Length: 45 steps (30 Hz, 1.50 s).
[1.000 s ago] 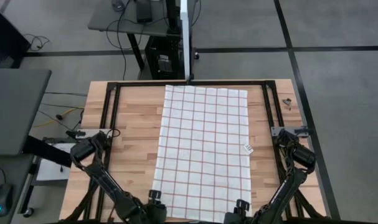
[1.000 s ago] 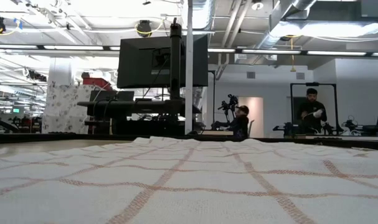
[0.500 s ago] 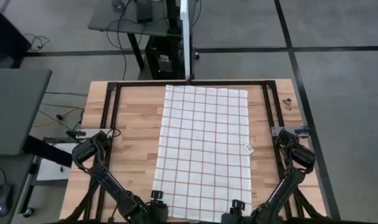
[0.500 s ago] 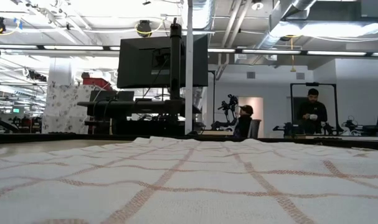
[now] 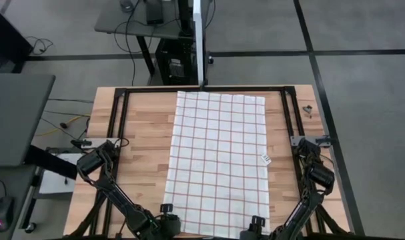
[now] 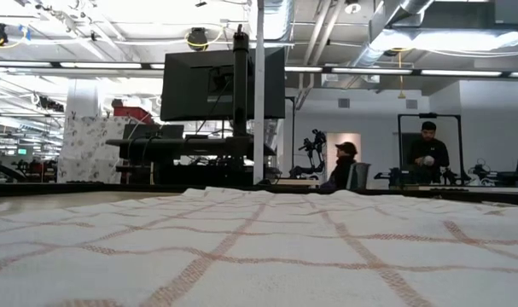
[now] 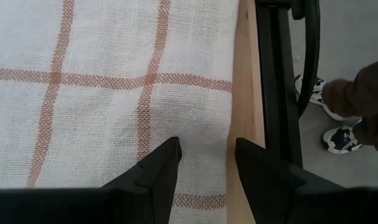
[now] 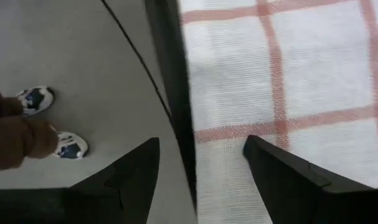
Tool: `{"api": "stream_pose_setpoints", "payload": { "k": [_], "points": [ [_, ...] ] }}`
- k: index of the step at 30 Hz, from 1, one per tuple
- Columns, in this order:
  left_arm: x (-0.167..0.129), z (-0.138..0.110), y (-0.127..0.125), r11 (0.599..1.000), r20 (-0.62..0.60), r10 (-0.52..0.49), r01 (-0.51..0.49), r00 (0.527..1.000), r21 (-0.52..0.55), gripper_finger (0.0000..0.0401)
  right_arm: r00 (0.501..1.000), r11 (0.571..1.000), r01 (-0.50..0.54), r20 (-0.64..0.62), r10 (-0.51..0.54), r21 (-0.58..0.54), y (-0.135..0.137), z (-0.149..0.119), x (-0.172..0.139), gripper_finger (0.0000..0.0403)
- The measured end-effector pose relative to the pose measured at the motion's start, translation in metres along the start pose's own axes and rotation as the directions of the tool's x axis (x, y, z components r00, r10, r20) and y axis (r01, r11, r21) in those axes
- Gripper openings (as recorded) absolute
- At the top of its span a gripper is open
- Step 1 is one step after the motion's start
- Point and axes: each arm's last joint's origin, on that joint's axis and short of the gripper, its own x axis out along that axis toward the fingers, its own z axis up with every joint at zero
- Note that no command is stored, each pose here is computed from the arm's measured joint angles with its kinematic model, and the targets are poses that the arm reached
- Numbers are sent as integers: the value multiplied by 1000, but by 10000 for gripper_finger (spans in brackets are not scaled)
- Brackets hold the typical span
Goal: Roll towel
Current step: Fold the white towel
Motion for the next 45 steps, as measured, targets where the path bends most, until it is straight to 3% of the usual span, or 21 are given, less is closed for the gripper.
{"api": "stream_pose_setpoints", "payload": {
  "k": [3, 6, 13, 20, 26, 31, 35, 37, 40, 45],
  "points": [
    [1, 1, 0, 1000, 5, 0, 0, 1000, -3, 146, 999, 999, 31, -18, -31, -25, -3, -2, 4, 229],
    [1, 0, 1, 1000, -3, 12, -12, 1000, -27, 133, 999, 999, 30, -43, -32, -41, -3, -3, 5, 193],
    [-1, -1, 5, 997, -30, 38, -40, 999, -66, 12, 996, 1000, 7, -87, -6, 5, -4, -2, 0, 17],
    [-25, 13, 0, 996, -151, 34, -46, 988, -78, 1, 993, 998, -31, -111, 37, 54, -7, 3, -23, 3],
    [-84, 32, 11, 968, -226, 104, -151, 969, -200, 0, 994, 985, -82, -60, 92, 153, -15, 18, -64, 1],
    [-130, 50, 14, 951, -125, -54, 13, 991, -309, 0, 987, 972, -147, -39, 157, 185, -20, 26, -90, 1],
    [-147, 56, 11, 868, -158, -233, 132, 960, -478, 0, 968, 950, -245, -9, 251, 193, -17, 31, -104, 1],
    [-155, 57, 6, 845, -155, -307, 195, 939, -497, 0, 946, 925, -322, 18, 325, 201, -15, 37, -115, 0],
    [-161, 55, 7, 858, -136, -302, 207, 944, -469, 0, 925, 908, -379, 46, 377, 180, -18, 42, -132, 0],
    [-172, 70, 35, 885, -138, -247, 166, 959, -434, 0, 947, 935, -320, 36, 318, 155, -45, 58, -151, 0]
  ]
}}
